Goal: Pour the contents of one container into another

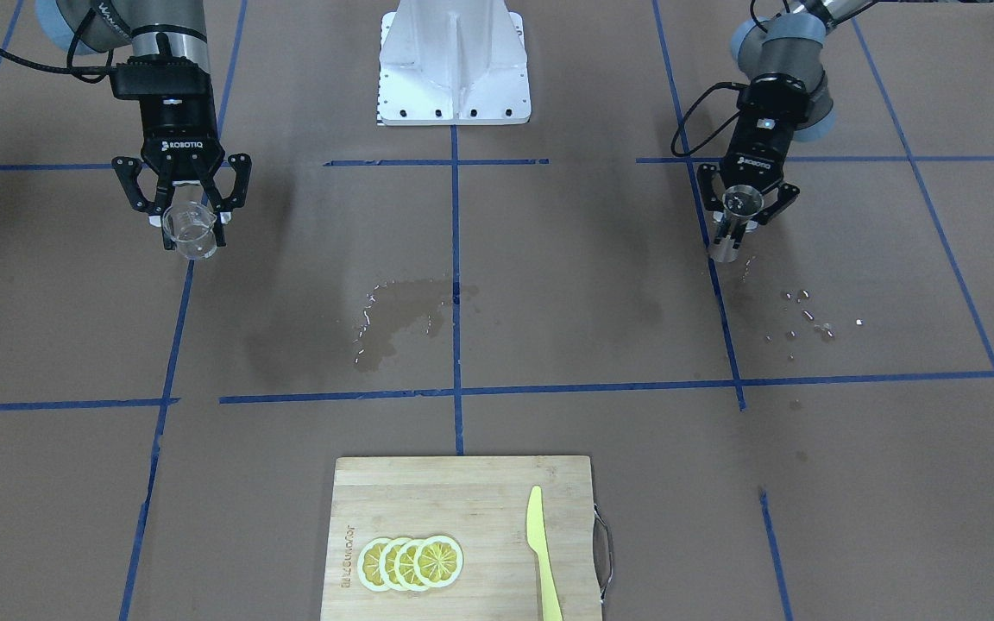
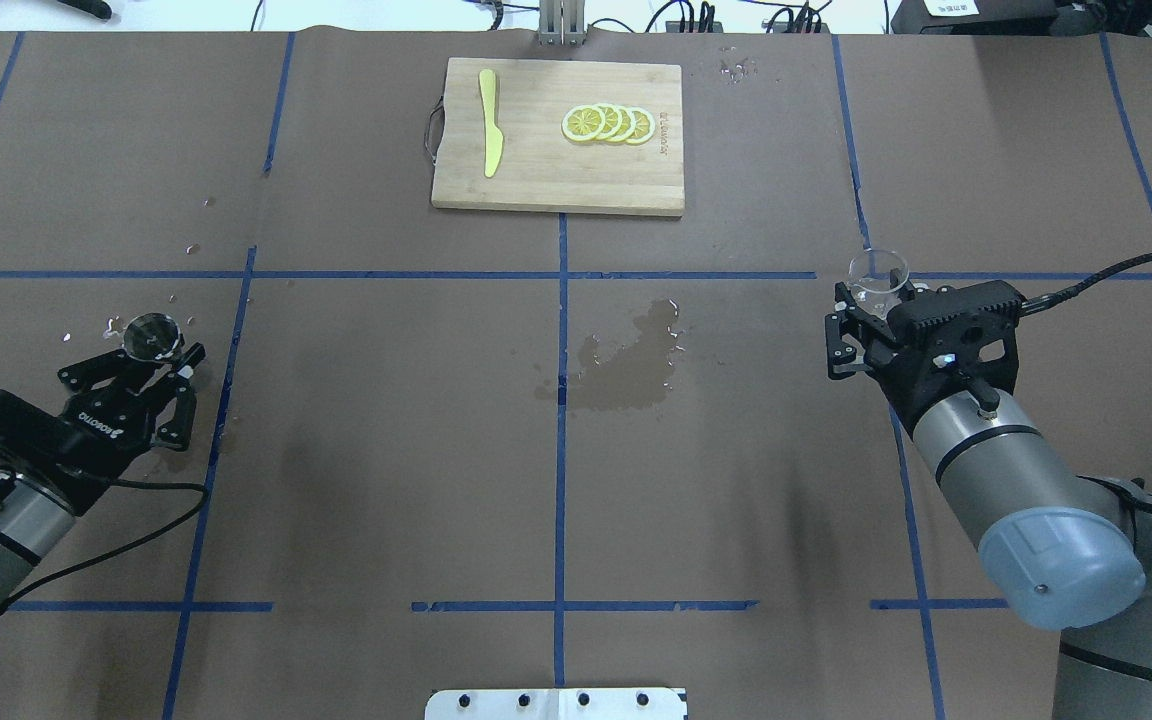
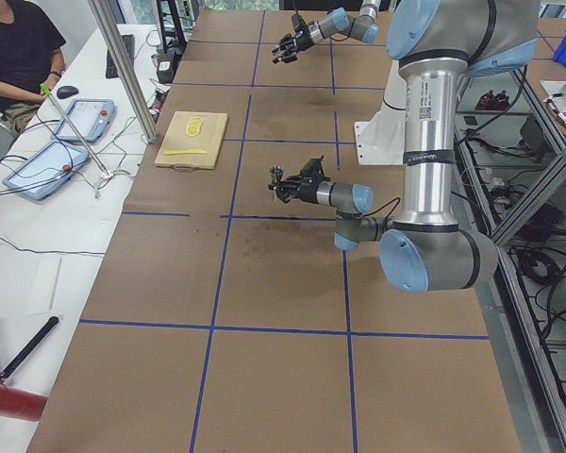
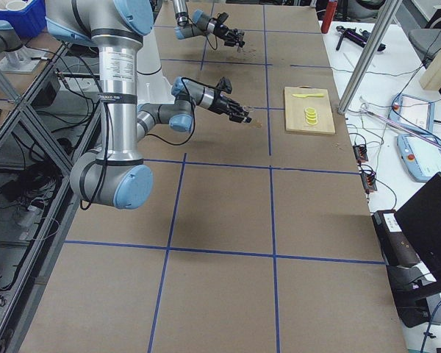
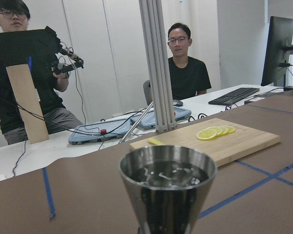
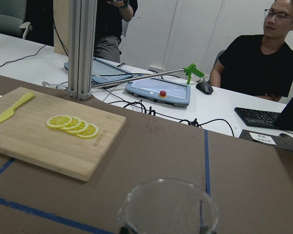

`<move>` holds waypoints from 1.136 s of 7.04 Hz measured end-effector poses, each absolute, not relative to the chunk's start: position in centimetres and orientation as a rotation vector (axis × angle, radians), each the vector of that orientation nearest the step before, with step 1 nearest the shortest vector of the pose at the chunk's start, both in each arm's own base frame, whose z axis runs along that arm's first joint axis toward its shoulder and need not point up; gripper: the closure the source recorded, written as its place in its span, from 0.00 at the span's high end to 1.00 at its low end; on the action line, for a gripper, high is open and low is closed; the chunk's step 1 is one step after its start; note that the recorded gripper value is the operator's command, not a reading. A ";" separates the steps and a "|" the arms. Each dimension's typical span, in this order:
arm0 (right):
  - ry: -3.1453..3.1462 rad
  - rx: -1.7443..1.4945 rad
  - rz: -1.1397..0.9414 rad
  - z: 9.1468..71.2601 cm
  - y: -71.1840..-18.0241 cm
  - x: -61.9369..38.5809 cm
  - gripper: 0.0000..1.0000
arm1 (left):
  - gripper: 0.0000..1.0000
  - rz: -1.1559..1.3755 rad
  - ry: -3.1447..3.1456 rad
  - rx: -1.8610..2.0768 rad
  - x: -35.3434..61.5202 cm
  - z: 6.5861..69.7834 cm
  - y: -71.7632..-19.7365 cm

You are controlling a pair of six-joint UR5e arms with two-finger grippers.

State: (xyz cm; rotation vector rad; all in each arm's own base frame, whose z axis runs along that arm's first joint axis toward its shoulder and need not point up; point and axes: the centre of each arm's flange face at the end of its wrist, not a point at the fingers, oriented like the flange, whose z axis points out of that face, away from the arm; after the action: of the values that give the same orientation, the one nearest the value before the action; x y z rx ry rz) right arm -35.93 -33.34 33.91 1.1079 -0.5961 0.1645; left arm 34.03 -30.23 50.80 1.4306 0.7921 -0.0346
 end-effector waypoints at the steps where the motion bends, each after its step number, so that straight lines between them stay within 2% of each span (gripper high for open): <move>1: -0.596 1.108 0.164 33.9 -33.4 -35.9 0.00 | 0.00 -0.069 0.814 1.391 32.5 52.6 -29.7; 4: -0.599 1.109 0.164 33.7 -33.4 -36.0 0.00 | 0.00 -0.249 0.833 1.333 32.4 55.7 -27.5; 8: -0.612 1.110 0.167 33.3 -33.4 -36.2 0.00 | 0.00 -0.280 0.839 1.326 34.5 56.0 -25.3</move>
State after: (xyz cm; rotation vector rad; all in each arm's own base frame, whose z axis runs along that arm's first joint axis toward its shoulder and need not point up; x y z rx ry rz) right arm -36.23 -33.36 33.26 1.1097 -0.6117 0.1673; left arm 34.50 -25.30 55.97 1.3261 0.8389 -0.2800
